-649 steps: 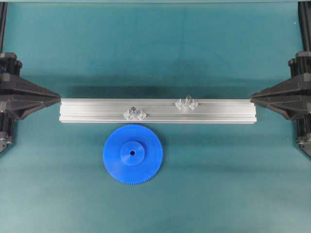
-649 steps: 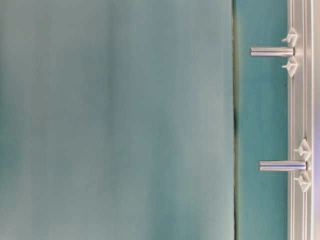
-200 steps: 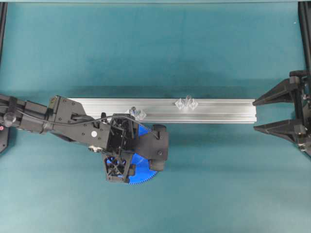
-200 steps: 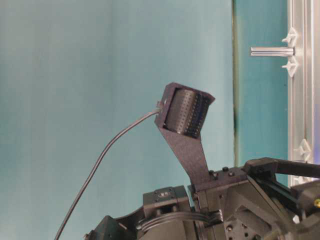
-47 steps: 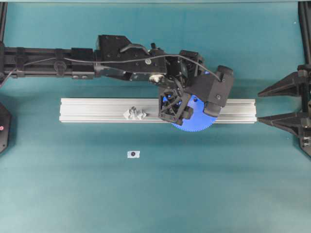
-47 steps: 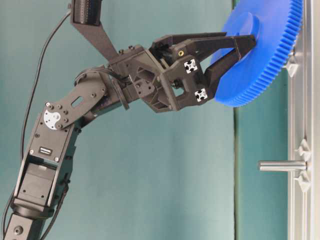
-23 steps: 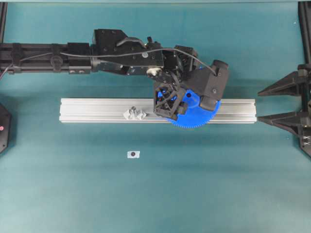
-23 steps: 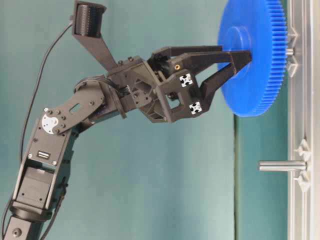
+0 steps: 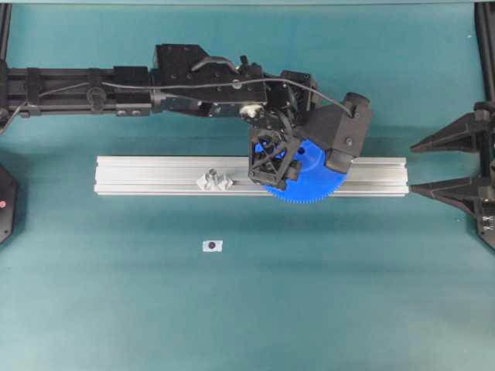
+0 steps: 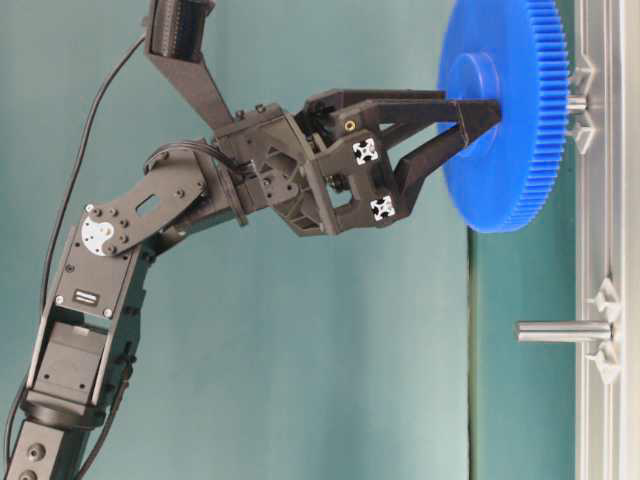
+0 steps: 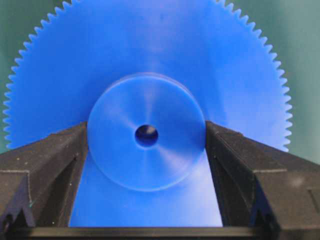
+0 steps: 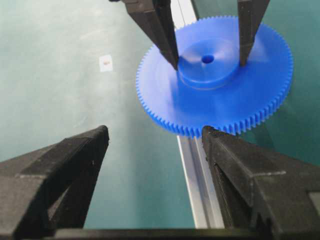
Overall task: Insert the large gear onto the shaft.
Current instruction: 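Align the gear's center hole with the upper metal shaft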
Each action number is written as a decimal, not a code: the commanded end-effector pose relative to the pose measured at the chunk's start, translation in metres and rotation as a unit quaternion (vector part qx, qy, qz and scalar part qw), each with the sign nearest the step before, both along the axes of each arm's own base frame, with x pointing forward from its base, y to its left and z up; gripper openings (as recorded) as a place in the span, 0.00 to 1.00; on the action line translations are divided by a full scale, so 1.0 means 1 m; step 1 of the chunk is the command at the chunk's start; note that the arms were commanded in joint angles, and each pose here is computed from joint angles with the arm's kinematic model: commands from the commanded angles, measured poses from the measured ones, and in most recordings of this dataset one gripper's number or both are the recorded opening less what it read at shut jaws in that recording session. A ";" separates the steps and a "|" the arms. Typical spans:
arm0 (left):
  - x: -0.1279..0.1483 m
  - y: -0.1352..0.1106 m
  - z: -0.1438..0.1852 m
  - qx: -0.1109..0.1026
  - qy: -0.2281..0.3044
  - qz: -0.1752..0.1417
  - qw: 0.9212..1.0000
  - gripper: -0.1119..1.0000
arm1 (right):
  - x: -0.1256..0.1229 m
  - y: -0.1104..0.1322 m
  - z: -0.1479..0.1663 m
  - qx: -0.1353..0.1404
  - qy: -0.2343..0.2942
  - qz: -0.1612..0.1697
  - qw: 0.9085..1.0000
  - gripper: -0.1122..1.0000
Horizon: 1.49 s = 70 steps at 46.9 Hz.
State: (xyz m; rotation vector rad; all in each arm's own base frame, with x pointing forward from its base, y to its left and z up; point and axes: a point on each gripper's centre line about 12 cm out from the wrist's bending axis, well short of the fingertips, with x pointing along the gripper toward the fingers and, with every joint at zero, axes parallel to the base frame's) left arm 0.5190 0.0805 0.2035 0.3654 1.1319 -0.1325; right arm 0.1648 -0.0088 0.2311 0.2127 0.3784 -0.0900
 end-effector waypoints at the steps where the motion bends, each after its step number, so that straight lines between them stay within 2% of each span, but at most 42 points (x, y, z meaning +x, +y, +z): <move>1: 0.000 0.010 0.013 0.006 -0.012 0.007 1.000 0.80 | 0.002 0.000 0.004 0.003 -0.007 -0.002 1.000 0.84; 22: 0.007 0.006 0.015 0.005 -0.019 0.006 1.000 0.80 | 0.002 -0.001 0.004 0.002 -0.007 -0.004 1.000 0.84; 28: 0.013 -0.001 0.014 0.004 -0.018 -0.001 1.000 0.90 | 0.002 -0.001 0.004 0.003 -0.007 -0.005 1.000 0.84; 37: 0.012 -0.007 0.008 0.003 -0.005 -0.007 1.000 0.88 | 0.002 -0.001 0.004 0.003 -0.007 -0.005 1.000 0.84; 43: 0.008 -0.008 0.005 0.000 0.016 -0.006 1.000 0.88 | 0.002 -0.001 0.004 0.003 -0.006 -0.005 1.000 0.84; 58: 0.009 -0.004 0.006 -0.003 0.016 0.003 1.000 0.94 | 0.002 -0.001 0.002 0.003 -0.009 -0.005 1.000 0.84; 70: 0.010 -0.001 0.010 -0.004 0.011 0.010 1.000 0.94 | 0.002 -0.001 0.002 0.003 -0.014 -0.006 1.000 0.84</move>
